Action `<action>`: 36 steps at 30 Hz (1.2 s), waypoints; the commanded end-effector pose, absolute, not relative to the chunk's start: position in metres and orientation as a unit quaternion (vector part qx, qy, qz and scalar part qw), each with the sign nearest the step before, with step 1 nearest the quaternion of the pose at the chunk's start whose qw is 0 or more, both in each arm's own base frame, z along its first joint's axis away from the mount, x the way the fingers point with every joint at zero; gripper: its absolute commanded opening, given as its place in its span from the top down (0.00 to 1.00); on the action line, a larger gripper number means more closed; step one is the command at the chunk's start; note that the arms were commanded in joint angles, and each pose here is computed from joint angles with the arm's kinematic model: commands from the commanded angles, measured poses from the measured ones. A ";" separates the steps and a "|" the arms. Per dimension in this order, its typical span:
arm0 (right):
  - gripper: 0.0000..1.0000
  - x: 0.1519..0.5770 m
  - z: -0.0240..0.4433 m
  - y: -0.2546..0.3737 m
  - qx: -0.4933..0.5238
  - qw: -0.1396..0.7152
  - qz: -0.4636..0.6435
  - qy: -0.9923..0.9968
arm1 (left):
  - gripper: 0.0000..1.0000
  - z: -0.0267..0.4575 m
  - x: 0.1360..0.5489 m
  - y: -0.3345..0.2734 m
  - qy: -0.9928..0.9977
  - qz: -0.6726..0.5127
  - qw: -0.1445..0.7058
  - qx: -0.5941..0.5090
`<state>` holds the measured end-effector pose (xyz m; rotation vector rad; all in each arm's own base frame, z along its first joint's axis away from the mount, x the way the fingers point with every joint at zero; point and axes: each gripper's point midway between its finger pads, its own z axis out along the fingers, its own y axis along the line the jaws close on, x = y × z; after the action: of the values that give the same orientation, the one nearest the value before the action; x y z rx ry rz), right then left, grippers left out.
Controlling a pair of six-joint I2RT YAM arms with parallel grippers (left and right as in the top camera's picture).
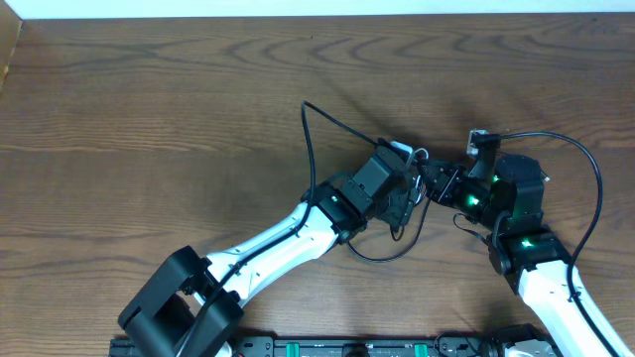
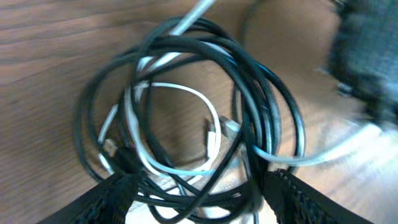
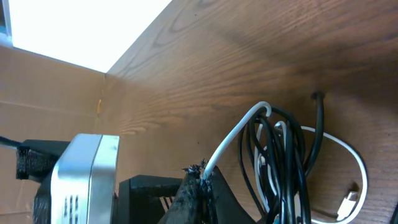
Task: Untangle cables
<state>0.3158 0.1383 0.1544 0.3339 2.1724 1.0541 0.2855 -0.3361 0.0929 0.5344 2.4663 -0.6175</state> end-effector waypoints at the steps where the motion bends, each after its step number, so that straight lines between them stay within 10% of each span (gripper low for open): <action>1: 0.99 0.319 0.161 0.136 0.137 0.349 0.410 0.832 | 0.28 0.079 0.300 -0.321 0.932 -0.186 0.280 0.133; 13: 0.99 0.318 0.161 0.137 0.135 0.347 0.413 0.831 | 0.40 0.066 0.329 -0.267 0.938 -0.047 0.343 0.029; 20: 0.99 0.297 0.130 0.133 0.147 0.282 0.390 0.864 | 0.92 0.070 0.334 -0.256 0.932 -0.032 0.360 -0.018; 36: 0.70 0.322 0.052 0.149 0.221 0.221 0.352 0.883 | 0.43 0.068 0.332 -0.259 0.935 -0.038 0.352 -0.011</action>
<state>0.3169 0.1361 0.0624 0.5722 2.4336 0.9288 0.3290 -0.2634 0.0708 -0.0203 2.4265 -0.1347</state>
